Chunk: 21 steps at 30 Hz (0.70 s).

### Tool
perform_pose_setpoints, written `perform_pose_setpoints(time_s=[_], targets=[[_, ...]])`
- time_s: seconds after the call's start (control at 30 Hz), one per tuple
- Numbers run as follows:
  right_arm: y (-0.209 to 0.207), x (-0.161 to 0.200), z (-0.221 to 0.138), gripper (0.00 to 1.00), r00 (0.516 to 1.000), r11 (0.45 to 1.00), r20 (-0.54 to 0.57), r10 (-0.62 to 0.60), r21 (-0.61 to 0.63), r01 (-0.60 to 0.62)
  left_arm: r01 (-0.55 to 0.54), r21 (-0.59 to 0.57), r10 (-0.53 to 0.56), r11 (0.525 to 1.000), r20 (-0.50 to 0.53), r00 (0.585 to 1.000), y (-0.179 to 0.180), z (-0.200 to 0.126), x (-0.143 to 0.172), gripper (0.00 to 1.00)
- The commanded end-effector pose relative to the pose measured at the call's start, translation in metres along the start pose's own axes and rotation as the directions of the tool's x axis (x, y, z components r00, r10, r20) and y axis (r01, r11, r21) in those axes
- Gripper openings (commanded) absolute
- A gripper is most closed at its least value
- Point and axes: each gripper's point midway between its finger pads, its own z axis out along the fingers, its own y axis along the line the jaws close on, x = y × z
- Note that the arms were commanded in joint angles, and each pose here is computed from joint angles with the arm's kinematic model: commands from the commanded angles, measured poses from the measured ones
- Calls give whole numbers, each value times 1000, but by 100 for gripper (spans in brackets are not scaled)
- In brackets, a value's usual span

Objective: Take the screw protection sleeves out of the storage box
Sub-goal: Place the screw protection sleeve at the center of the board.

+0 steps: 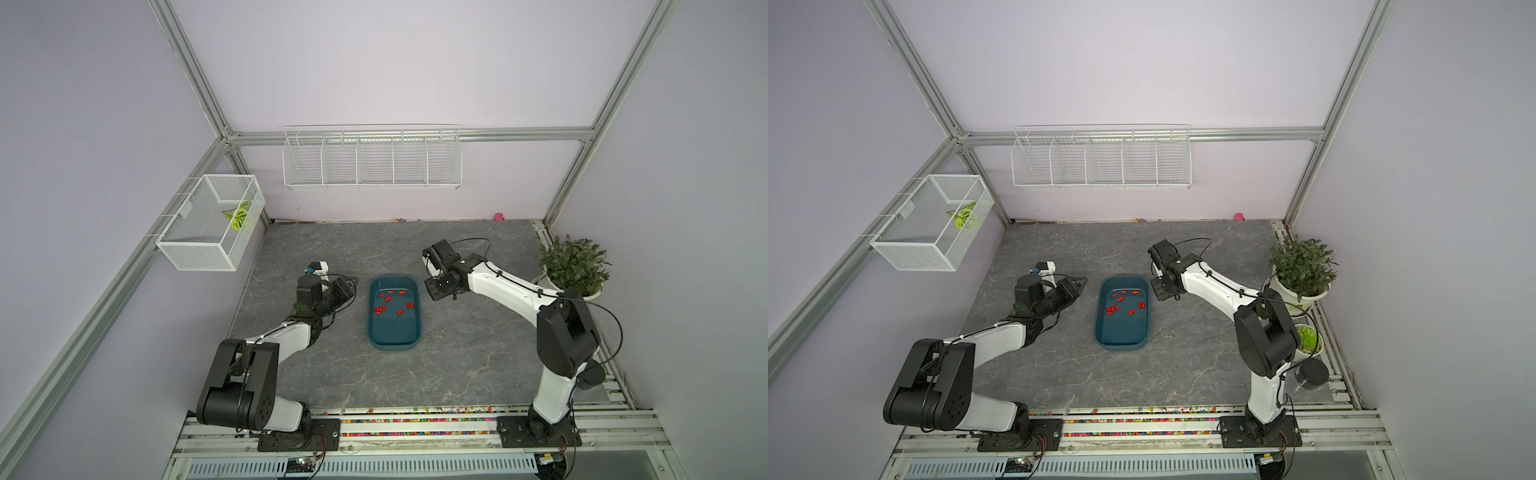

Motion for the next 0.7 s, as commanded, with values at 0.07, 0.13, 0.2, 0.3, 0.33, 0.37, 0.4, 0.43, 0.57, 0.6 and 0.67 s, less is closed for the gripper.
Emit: perform_pose_setpoints(time_s=[0.07, 0.13, 0.2, 0.3, 0.33, 0.37, 0.4, 0.43, 0.57, 0.6, 0.67], targets=[[-18, 7, -1, 16, 1000, 999, 2, 29, 19, -29, -19, 26, 19, 999, 2, 1000, -9, 3, -5, 47], [-24, 11, 4, 16, 999, 999, -11, 40, 18, -40, -19, 27, 19, 999, 2, 1000, -9, 4, -5, 47], [-29, 16, 11, 16, 998, 998, -24, 58, 17, -57, -17, 29, 18, 999, -4, 1000, -9, 5, -5, 47], [-33, 23, 21, 16, 996, 997, -42, 79, 10, -79, -17, 30, 17, 999, -4, 1000, -9, 5, -5, 47], [-33, 24, 23, 16, 996, 997, -44, 83, 8, -83, -18, 30, 18, 999, -3, 1000, -9, 5, -5, 47], [-34, 26, 26, 16, 995, 996, -53, 85, 7, -85, -18, 32, 18, 999, -2, 1000, -10, 5, -5, 47], [-34, 26, 29, 16, 995, 996, -56, 86, 8, -85, -16, 30, 16, 999, -6, 1000, -8, 6, -4, 47], [-34, 27, 31, 16, 994, 996, -61, 86, 8, -86, -17, 31, 17, 999, -5, 1000, -9, 6, -5, 47], [-33, 33, 42, 16, 992, 995, -81, 101, -5, -102, -16, 32, 16, 999, -8, 1000, -9, 6, -4, 47], [-33, 35, 44, 16, 991, 994, -87, 105, -7, -106, -16, 32, 17, 999, -7, 1000, -9, 6, -5, 47], [-31, 37, 48, 16, 990, 994, -95, 105, -12, -107, -15, 31, 15, 999, -10, 1000, -9, 6, -4, 47]])
